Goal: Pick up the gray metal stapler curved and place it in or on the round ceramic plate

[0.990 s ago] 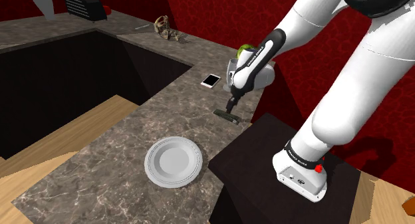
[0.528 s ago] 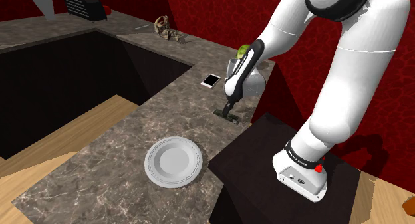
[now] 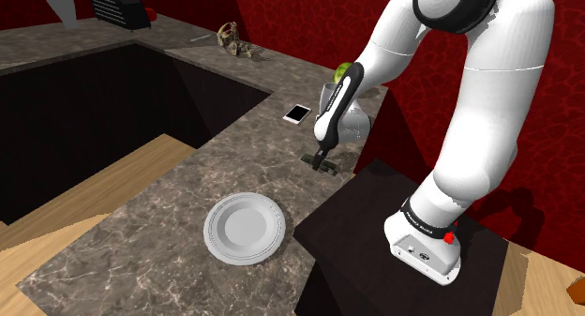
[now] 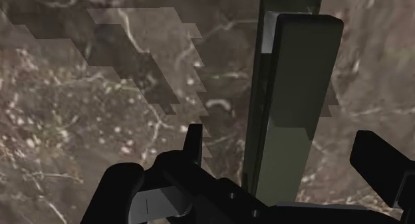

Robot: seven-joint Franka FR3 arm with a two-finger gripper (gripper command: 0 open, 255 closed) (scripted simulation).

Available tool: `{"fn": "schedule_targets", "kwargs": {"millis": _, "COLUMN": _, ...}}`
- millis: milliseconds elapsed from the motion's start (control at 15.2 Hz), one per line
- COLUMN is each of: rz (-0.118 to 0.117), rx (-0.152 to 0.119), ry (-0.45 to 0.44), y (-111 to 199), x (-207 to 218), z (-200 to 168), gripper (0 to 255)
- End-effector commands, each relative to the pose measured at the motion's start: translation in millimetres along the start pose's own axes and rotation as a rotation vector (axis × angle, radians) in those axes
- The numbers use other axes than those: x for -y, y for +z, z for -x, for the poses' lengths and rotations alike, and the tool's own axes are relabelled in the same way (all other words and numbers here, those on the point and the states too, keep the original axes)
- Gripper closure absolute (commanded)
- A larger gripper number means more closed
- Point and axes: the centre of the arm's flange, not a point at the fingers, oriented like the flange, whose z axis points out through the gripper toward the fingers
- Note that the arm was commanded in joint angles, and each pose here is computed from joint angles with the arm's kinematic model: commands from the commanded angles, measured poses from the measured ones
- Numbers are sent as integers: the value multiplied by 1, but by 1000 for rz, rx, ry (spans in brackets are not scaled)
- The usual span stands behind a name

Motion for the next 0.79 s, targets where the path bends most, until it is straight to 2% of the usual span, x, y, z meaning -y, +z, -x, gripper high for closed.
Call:
{"fn": "schedule_targets", "kwargs": {"millis": 0, "rz": 0, "rx": 0, "ry": 0, "y": 0, "x": 0, "z": 0, "gripper": 0}}
{"fn": "schedule_targets", "kwargs": {"millis": 132, "rz": 0, "rx": 0, "ry": 0, "y": 0, "x": 0, "z": 0, "gripper": 0}}
{"fn": "schedule_targets", "kwargs": {"millis": 198, "rz": 0, "rx": 0, "ry": 0, "y": 0, "x": 0, "z": 0, "gripper": 255}}
{"fn": "schedule_targets", "kwargs": {"millis": 726, "rz": 0, "rx": 0, "ry": 0, "y": 0, "x": 0, "z": 0, "gripper": 255}}
